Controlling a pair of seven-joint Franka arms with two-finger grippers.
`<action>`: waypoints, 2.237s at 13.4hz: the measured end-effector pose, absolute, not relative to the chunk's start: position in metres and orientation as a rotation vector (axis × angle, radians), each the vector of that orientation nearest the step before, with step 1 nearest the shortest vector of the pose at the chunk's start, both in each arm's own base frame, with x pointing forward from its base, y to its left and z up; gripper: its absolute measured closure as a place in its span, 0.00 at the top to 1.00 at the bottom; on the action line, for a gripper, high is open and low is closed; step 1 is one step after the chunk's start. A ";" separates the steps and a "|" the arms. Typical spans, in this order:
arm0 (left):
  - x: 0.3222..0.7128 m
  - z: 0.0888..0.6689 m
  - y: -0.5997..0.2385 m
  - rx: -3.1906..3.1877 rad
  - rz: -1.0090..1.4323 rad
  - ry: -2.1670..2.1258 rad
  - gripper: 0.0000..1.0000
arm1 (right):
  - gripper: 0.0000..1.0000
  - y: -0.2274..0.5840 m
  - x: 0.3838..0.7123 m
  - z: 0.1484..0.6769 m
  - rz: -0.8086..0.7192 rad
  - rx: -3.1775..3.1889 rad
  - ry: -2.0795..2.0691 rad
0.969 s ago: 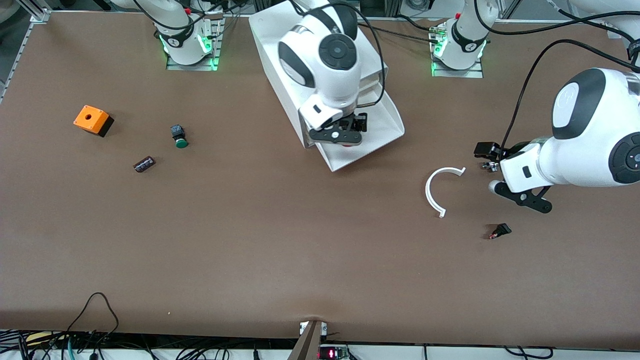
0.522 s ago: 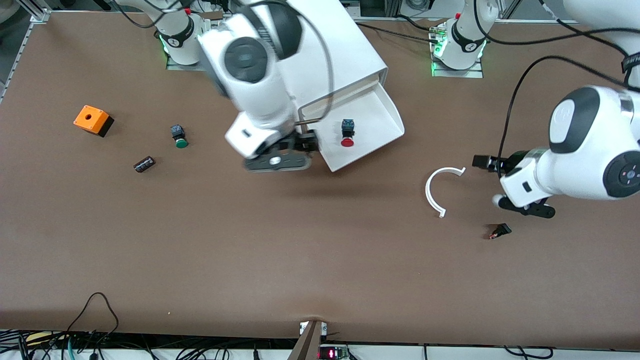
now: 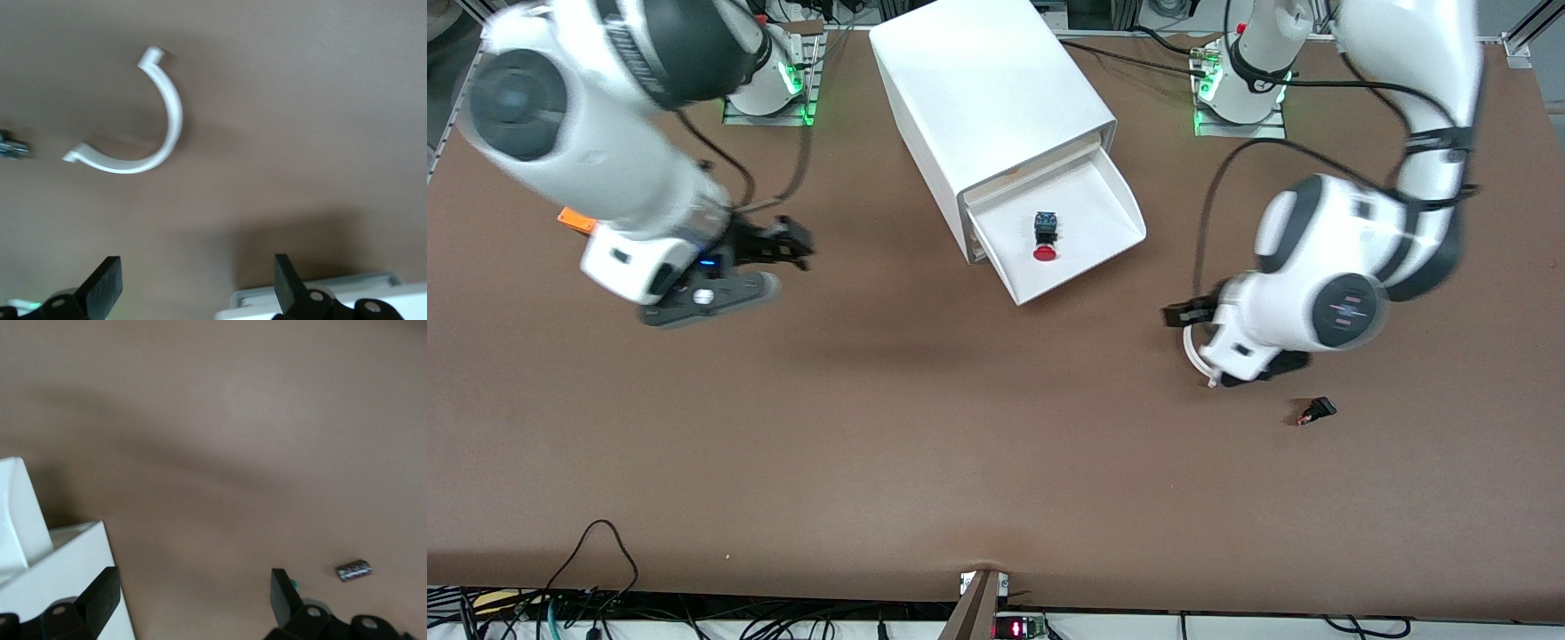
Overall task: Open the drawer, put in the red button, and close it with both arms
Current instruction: 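Push the drawer shut with the left gripper while the right gripper retracts, then press the drawer fully closed with the left gripper, then withdraw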
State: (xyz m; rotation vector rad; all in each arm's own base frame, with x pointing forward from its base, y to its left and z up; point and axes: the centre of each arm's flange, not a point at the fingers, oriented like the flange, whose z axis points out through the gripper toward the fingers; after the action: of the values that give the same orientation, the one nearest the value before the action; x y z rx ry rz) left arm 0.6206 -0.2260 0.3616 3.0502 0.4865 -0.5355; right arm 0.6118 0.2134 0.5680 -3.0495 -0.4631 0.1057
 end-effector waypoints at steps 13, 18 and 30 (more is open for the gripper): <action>0.521 0.279 -0.338 2.990 -0.495 0.658 1.00 | 1.00 0.056 0.544 0.543 0.015 -2.983 -0.656; 0.487 0.283 -0.358 2.959 -0.577 0.632 1.00 | 1.00 0.057 0.546 0.543 0.003 -3.005 -0.676; 0.419 0.283 -0.414 2.945 -0.725 0.569 1.00 | 1.00 0.048 0.553 0.559 -0.046 -3.055 -0.686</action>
State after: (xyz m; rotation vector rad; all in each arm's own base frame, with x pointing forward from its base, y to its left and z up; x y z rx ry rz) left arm 0.4187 -0.4141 0.2826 2.9446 0.5689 -0.7251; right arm 0.5529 0.0476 0.5595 -3.0555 -0.6861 -0.0458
